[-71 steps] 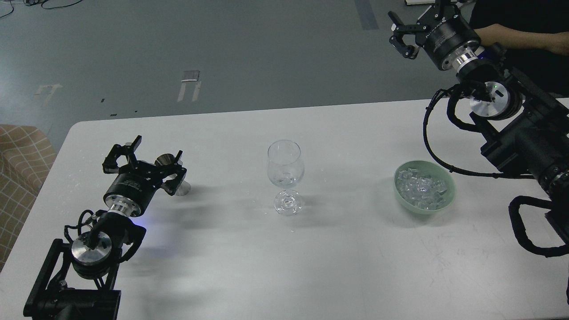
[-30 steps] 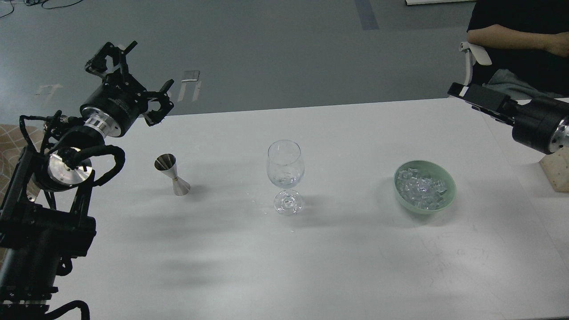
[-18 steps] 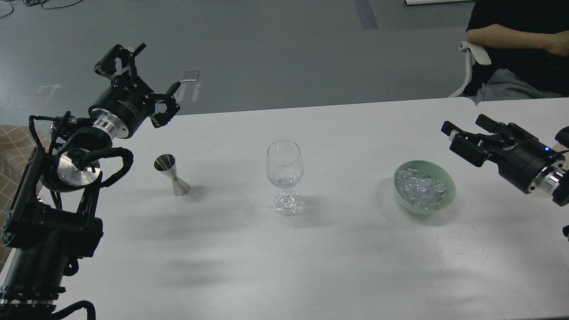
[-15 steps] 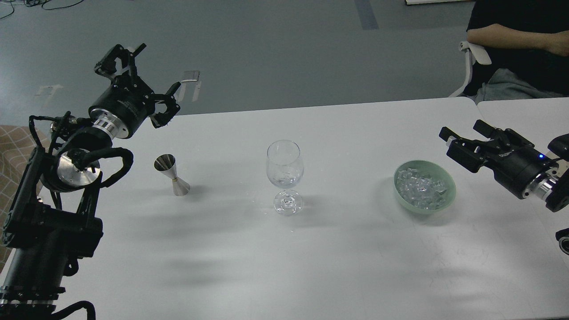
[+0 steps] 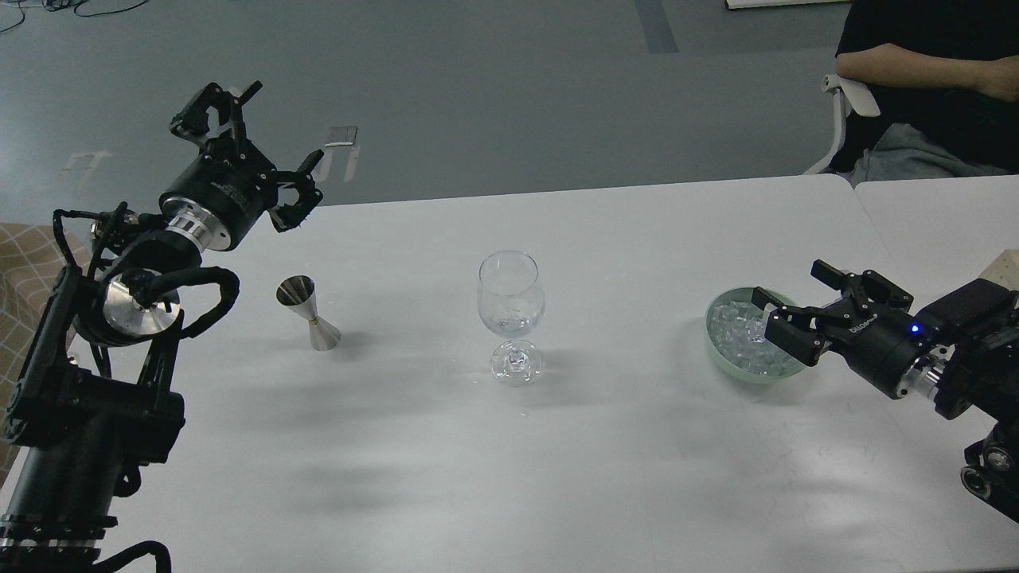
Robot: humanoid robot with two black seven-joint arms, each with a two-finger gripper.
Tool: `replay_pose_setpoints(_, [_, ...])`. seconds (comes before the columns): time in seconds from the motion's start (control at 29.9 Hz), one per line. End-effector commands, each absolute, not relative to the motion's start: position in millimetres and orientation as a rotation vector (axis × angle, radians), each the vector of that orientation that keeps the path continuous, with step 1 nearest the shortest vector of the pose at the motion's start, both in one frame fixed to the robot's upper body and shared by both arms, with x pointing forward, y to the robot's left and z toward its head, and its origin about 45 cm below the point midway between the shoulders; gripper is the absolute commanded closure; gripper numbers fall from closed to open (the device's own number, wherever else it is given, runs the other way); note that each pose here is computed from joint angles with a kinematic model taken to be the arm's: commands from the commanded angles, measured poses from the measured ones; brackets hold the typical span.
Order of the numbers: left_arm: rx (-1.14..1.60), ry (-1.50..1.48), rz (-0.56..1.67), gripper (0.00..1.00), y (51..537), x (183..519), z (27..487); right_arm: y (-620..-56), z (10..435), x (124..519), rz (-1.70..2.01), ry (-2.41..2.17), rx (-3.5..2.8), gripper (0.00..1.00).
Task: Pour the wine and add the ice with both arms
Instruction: 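Move the right gripper down to the bowl of ice, then grasp an ice cube from the bowl with the right gripper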
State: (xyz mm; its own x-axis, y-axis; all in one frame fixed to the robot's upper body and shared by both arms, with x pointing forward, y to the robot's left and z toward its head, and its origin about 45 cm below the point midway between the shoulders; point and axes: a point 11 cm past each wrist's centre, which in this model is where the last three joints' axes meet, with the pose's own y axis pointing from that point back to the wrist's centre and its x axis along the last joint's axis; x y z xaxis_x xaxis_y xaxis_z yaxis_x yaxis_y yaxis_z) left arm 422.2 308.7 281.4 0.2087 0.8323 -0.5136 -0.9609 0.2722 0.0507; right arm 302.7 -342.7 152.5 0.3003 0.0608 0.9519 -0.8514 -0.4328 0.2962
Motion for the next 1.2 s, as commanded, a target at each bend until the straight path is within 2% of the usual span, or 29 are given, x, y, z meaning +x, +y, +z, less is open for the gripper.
replay_pose_setpoints(0.0, [-0.308,0.495,1.273,0.02,308,422,281,-341,140,300,1.247,-0.71,1.676,0.03])
replay_pose_setpoints(0.2, [-0.308,0.495,1.273,0.03,308,422,281,-338,129,301,1.221,-0.717,1.682,0.09])
replay_pose_setpoints(0.23, [-0.308,0.494,1.272,0.02,308,422,282,-335,127,301,1.222,-0.713,1.685,0.15])
replay_pose_setpoints(0.27, [-0.308,0.494,1.272,0.02,308,422,282,-335,127,301,1.222,-0.713,1.685,0.15])
replay_pose_setpoints(0.33, [-0.309,0.495,1.271,0.02,307,422,281,-335,124,300,1.231,-0.693,1.675,0.32])
replay_pose_setpoints(0.4, [-0.311,0.497,1.27,0.03,306,422,281,-332,122,299,1.236,-0.681,1.676,0.36])
replay_pose_setpoints(0.87, [-0.309,0.497,1.267,0.03,306,422,281,-331,113,296,1.174,-0.625,1.695,0.38])
replay_pose_setpoints(1.17, [-0.31,0.495,1.265,0.03,305,422,282,-332,113,296,1.171,-0.625,1.691,0.52])
